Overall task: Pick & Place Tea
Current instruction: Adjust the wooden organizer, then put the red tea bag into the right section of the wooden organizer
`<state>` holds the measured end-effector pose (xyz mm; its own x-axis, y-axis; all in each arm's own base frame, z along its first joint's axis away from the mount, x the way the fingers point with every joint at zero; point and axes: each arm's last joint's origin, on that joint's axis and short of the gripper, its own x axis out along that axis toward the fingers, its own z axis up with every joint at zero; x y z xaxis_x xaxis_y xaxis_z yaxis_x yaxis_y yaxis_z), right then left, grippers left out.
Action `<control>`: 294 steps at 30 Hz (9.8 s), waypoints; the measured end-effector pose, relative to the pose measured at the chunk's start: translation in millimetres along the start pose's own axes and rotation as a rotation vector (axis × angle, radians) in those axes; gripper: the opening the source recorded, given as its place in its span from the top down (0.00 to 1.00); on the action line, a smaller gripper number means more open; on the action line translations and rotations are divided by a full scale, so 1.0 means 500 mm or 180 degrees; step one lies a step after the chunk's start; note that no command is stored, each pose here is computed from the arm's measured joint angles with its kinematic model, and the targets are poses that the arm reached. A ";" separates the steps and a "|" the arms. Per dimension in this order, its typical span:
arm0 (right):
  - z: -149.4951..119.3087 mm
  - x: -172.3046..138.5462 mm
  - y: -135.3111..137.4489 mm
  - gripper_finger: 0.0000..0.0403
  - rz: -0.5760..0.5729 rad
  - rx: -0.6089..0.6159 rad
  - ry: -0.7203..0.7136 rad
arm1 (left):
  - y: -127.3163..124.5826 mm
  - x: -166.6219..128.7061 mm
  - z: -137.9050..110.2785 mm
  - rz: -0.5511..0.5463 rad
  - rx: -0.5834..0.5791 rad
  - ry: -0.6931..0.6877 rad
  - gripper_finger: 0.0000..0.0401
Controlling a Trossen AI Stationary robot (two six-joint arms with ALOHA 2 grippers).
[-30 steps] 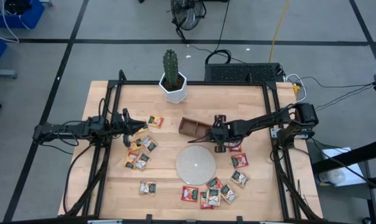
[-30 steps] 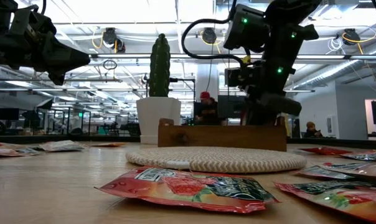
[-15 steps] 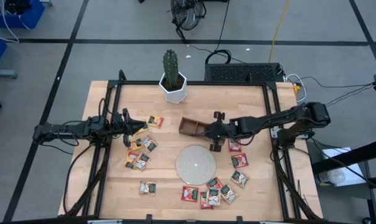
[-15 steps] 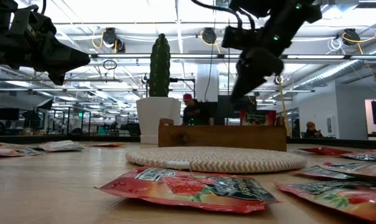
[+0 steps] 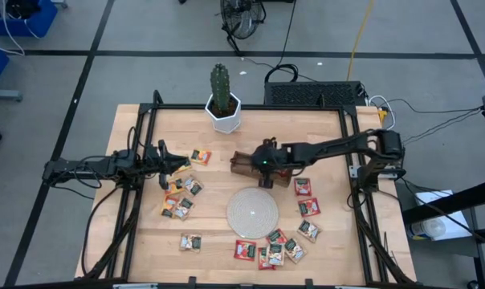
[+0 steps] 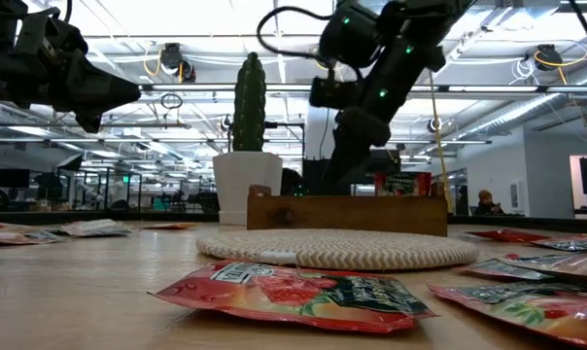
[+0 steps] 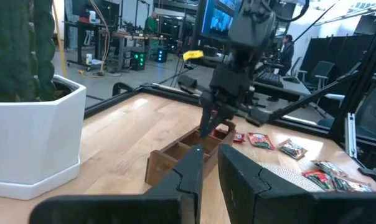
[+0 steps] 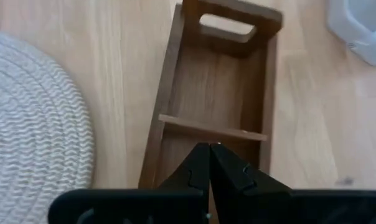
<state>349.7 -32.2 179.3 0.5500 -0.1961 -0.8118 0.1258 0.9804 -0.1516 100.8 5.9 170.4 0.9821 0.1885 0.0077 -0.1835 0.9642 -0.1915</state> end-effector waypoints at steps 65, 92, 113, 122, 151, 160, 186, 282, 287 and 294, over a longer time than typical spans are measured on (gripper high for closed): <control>-0.263 -0.181 0.048 0.42 0.0165 0.2746 0.1297 | 0.000 0.000 0.000 -0.0001 -0.0001 -0.0004 0.87; -0.334 -0.075 0.033 0.38 -0.0488 0.2951 0.2651 | 0.000 0.000 0.000 -0.0001 0.0000 -0.0003 0.87; -0.332 -0.085 0.046 0.91 -0.0582 0.2690 0.2482 | 0.000 0.000 0.000 -0.0001 -0.0001 -0.0005 0.87; -0.302 -0.145 0.067 1.00 -0.0899 0.2159 0.1467 | 0.000 0.000 0.000 -0.0001 -0.0001 -0.0002 0.87; -0.187 -0.094 0.189 1.00 -0.1164 0.1448 -0.1245 | 0.000 0.000 0.000 -0.0001 -0.0001 -0.0004 0.87; -0.192 -0.075 0.188 1.00 -0.1251 0.1302 -0.1143 | 0.000 0.000 0.000 0.0000 -0.0001 -0.0004 0.87; -0.132 -0.125 0.189 0.62 -0.1111 0.0076 -0.1582 | 0.000 0.000 0.000 0.0001 -0.0001 -0.0004 0.87; -0.146 -0.027 0.140 1.00 -0.0958 -0.0740 0.1013 | 0.000 0.000 0.000 0.0000 0.0000 -0.0002 0.87; -0.144 -0.030 0.141 1.00 -0.1214 -0.0788 0.0921 | 0.000 0.000 0.000 0.0000 0.0000 -0.0002 0.87; -0.143 -0.031 0.143 1.00 -0.1241 -0.0804 0.0899 | 0.000 0.000 0.000 0.0000 0.0000 -0.0001 0.87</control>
<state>290.9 42.5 140.8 0.2545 -0.5676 -0.7830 0.0546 0.8168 -0.5744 100.8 5.9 170.5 0.9820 0.1885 0.0081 -0.1835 0.9642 -0.1916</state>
